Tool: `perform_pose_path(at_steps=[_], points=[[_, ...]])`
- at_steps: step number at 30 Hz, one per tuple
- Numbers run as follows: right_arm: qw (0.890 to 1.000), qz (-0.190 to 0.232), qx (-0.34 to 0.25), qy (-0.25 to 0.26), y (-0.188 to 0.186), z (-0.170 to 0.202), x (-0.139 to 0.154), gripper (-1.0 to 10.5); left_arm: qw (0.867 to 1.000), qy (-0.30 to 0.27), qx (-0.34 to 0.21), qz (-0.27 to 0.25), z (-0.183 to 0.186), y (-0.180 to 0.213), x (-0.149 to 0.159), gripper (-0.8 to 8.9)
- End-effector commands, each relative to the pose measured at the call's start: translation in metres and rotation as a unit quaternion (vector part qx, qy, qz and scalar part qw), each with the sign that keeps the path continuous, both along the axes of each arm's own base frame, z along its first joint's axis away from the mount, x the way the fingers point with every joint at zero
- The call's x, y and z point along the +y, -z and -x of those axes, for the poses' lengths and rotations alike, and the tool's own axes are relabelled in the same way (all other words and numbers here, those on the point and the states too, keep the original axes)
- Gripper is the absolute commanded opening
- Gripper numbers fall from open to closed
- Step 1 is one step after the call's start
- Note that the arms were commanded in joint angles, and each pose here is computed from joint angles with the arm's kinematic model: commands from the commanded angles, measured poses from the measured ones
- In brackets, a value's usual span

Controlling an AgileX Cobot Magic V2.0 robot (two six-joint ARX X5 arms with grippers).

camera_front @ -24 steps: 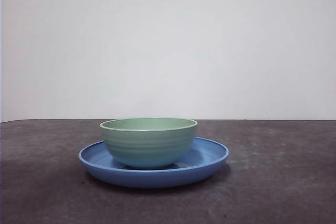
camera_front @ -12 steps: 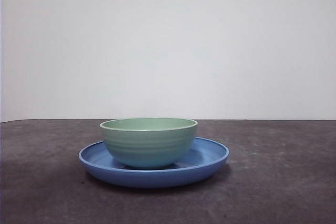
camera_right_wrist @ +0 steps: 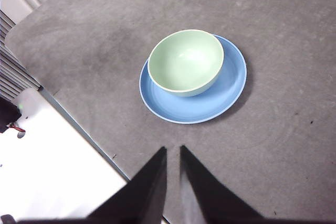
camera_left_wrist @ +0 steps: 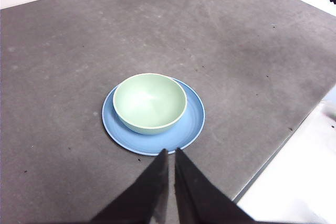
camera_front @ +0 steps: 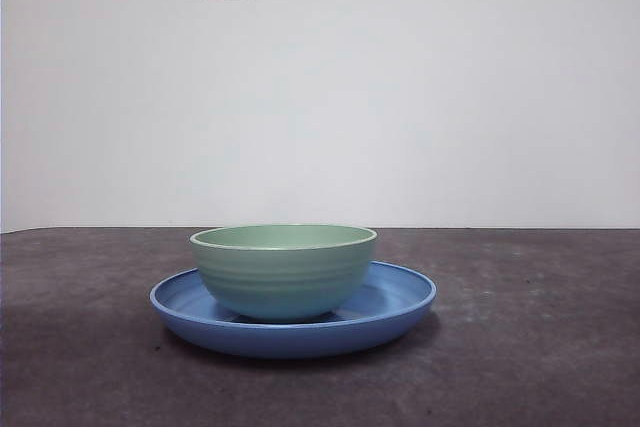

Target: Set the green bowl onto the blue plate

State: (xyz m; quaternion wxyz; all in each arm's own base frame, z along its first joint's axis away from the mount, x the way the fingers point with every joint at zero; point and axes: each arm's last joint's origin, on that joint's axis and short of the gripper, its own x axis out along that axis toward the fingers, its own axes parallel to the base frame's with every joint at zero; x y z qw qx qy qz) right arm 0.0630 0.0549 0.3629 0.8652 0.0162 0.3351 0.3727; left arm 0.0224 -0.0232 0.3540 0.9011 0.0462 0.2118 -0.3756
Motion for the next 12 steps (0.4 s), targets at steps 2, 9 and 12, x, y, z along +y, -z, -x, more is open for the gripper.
perform_pose_path(at_steps=[2, 9, 12], points=[[1.0, -0.004, -0.007, -0.006, -0.0025, 0.0002, 0.0008, 0.4, 1.0, 0.006, -0.006, 0.008, 0.0011, -0.004, 0.0006, 0.19], [1.0, -0.006, -0.011, -0.006, -0.0032, -0.0002, 0.0011, 0.4, 1.0, 0.006, -0.006, 0.008, 0.0011, -0.004, 0.0006, 0.19], [1.0, -0.006, -0.011, -0.006, -0.0032, -0.0002, 0.0011, 0.4, 1.0, 0.006, -0.006, 0.007, 0.0011, -0.004, 0.0006, 0.19]])
